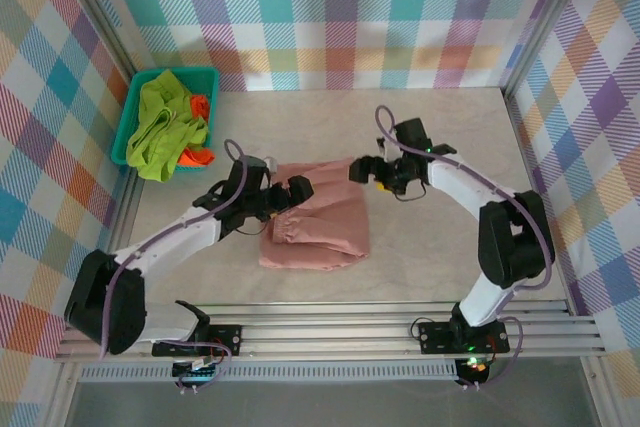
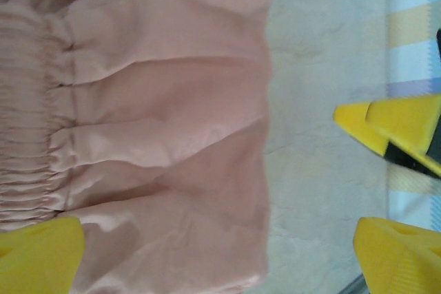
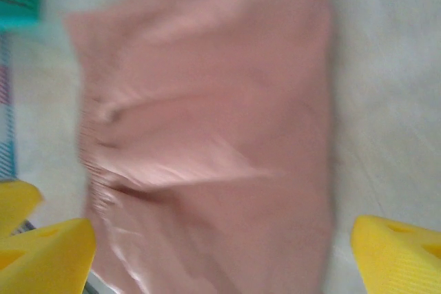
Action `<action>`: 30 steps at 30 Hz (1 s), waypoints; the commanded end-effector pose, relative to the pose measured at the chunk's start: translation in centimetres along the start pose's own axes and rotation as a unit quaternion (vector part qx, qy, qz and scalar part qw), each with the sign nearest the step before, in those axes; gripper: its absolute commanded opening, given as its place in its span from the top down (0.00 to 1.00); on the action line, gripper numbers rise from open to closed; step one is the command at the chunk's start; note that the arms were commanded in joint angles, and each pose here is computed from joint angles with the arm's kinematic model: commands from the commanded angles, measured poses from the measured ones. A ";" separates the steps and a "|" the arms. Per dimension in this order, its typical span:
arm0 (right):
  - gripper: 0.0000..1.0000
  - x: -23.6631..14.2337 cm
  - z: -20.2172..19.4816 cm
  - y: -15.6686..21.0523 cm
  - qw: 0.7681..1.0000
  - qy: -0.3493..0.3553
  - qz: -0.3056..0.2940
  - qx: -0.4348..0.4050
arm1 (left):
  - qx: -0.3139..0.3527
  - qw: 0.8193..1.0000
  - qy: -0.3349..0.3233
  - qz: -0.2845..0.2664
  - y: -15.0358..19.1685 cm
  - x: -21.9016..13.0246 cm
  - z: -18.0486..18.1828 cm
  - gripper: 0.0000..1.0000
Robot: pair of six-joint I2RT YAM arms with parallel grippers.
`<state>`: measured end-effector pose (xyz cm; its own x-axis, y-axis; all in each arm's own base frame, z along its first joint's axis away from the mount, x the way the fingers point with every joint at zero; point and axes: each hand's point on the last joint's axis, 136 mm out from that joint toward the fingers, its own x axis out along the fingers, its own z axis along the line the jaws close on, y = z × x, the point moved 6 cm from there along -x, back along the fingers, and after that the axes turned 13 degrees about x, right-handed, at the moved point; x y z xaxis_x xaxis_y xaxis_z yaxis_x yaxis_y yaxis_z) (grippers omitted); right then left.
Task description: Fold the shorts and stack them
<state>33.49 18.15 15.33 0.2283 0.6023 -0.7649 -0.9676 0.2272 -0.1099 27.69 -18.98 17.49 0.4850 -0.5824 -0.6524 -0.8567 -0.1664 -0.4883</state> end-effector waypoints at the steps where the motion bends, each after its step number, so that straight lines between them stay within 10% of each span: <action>1: 0.09 1.6 -2.0 1.2 0.999 0.016 0.035 0.003 | -0.009 0.999 -0.030 0.042 2.3 2.1 2.2 0.00; 25: 0.41 6.8 -1.8 0.6 0.994 -0.038 0.097 0.036 | -0.036 0.993 -0.074 0.083 6.4 4.8 6.4 0.00; 30: 0.60 7.3 -2.0 0.6 0.995 -0.024 0.096 0.032 | -0.033 0.994 -0.068 0.077 6.2 4.6 6.1 0.00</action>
<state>34.05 20.60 8.33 0.0536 0.6654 -0.7445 -0.9826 0.1677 0.0792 27.42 -18.74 10.52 0.4342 -0.5460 -0.7165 -0.8932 -0.1578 -0.4210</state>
